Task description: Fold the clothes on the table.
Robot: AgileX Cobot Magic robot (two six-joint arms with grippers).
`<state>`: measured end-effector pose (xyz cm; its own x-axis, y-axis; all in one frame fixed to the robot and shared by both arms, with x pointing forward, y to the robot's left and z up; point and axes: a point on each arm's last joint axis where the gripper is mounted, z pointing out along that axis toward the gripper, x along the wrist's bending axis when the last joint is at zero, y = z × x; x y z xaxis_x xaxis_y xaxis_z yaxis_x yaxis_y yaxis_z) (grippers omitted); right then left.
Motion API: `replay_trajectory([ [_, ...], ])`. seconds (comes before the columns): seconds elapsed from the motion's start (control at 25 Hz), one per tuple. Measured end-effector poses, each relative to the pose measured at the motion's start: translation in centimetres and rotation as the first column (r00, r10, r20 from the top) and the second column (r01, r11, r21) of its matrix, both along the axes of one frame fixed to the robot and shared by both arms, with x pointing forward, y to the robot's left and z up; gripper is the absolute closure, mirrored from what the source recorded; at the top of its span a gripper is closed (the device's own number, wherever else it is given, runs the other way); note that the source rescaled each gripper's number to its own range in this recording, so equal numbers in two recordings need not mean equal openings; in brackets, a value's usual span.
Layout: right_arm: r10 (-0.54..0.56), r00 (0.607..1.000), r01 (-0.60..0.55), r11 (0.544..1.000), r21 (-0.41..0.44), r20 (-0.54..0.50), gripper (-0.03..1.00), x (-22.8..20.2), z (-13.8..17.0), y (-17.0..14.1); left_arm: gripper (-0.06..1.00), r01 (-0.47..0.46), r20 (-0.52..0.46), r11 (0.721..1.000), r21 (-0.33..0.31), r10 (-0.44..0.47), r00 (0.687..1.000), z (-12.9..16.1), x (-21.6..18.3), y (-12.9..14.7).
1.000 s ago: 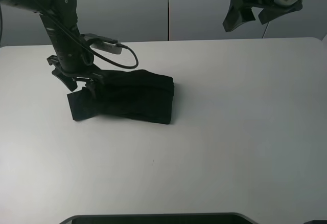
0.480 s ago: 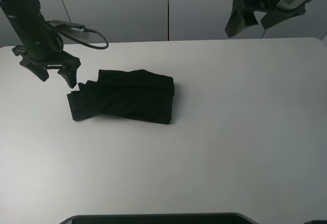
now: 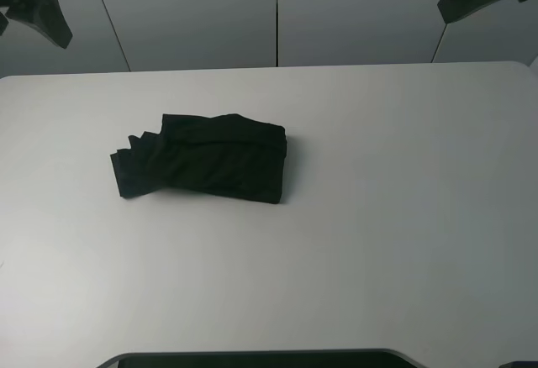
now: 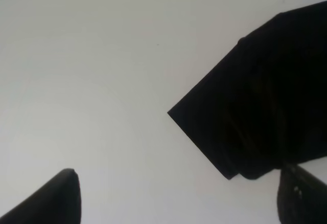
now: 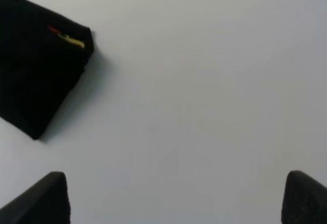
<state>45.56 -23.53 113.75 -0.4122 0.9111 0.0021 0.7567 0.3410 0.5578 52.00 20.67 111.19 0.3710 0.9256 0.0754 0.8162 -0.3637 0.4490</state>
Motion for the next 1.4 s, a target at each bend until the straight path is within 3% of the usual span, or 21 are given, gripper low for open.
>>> replay_trajectory([
  [0.24, -0.003, 0.998, 0.002, 1.0, 0.019, 0.064, 0.08, -6.9, -0.7, -1.7, -0.05, -0.005, 0.082, 1.0, -0.031, 0.007, 0.997, 1.8, -7.2, 2.6],
  [0.48, 0.007, 0.994, -0.01, 1.0, 0.026, 0.111, -0.03, -12.7, -2.8, -3.1, -0.05, -0.007, 0.051, 1.0, -0.028, 0.008, 0.999, -1.3, -13.5, 4.7],
  [0.72, -0.002, 0.983, -0.012, 0.997, 0.076, 0.182, -0.03, -16.6, -4.4, -3.8, -0.05, 0.007, 0.15, 0.992, -0.125, 0.012, 0.989, -2.3, -19.2, 6.3],
  [1.0, -0.004, 0.97, -0.025, 0.993, 0.116, 0.243, -0.03, -19.1, -6.3, -4.3, -0.05, 0.027, 0.246, 0.984, -0.178, 0.018, 0.969, -4.9, -24.0, 7.8],
  [1.4, -0.004, 0.959, -0.048, 0.983, 0.176, 0.285, -0.03, -20.7, -8.4, -4.3, -0.05, 0.082, 0.447, 0.961, -0.264, 0.047, 0.893, -5.5, -28.1, 9.0],
])
